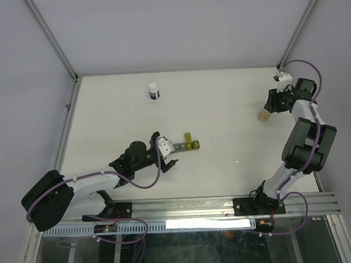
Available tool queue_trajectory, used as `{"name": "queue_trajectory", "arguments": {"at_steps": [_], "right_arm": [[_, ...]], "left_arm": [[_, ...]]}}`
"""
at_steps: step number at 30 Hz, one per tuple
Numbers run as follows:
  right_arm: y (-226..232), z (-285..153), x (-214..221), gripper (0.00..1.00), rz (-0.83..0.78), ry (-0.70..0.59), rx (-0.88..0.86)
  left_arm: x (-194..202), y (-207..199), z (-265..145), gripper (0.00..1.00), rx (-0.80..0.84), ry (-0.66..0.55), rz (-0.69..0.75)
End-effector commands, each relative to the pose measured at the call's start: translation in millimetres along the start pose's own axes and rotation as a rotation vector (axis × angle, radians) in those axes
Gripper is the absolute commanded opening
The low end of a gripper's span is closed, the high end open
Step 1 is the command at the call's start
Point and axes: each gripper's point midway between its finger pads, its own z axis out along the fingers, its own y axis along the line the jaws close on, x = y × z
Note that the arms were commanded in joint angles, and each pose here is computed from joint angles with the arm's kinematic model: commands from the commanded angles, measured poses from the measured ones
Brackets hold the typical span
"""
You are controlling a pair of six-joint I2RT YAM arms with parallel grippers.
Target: Sort the pills into containers
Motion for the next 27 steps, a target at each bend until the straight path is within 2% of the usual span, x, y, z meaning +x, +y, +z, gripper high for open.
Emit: {"name": "queue_trajectory", "arguments": {"at_steps": [1, 7, 10, 14, 20, 24, 27], "right_arm": [[-11.5, -7.8, -28.2, 0.5, -0.083, -0.071, 0.028], [-6.3, -27.7, -45.2, 0.86, -0.14, -0.107, 0.034], [5.4, -46.2, -61.2, 0.92, -0.174, -0.143, 0.003], [57.4, -69.7, -78.5, 0.93, -0.218, -0.191, -0.173], [189.9, -77.0, -69.6, 0.88, -0.222, -0.136, -0.551], [247.3, -69.5, -57.5, 0.87, -0.244, -0.11, -0.658], [271.1, -60.9, -48.4, 0.86, -0.23, -0.069, -0.715]], "left_arm": [[-18.6, 0.9, 4.9, 0.99, 0.042, -0.065, 0.104], [2.1, 0.4, 15.7, 0.98, 0.121, 0.085, 0.191], [17.0, 2.7, 18.9, 0.96, 0.157, 0.158, 0.186], [34.8, 5.2, 26.6, 0.92, 0.211, 0.239, 0.175], [50.3, 12.0, 43.1, 0.85, 0.278, 0.31, 0.162], [53.5, 17.1, 51.4, 0.82, 0.286, 0.338, 0.155], [56.5, 19.7, 54.4, 0.8, 0.281, 0.353, 0.154]]}}
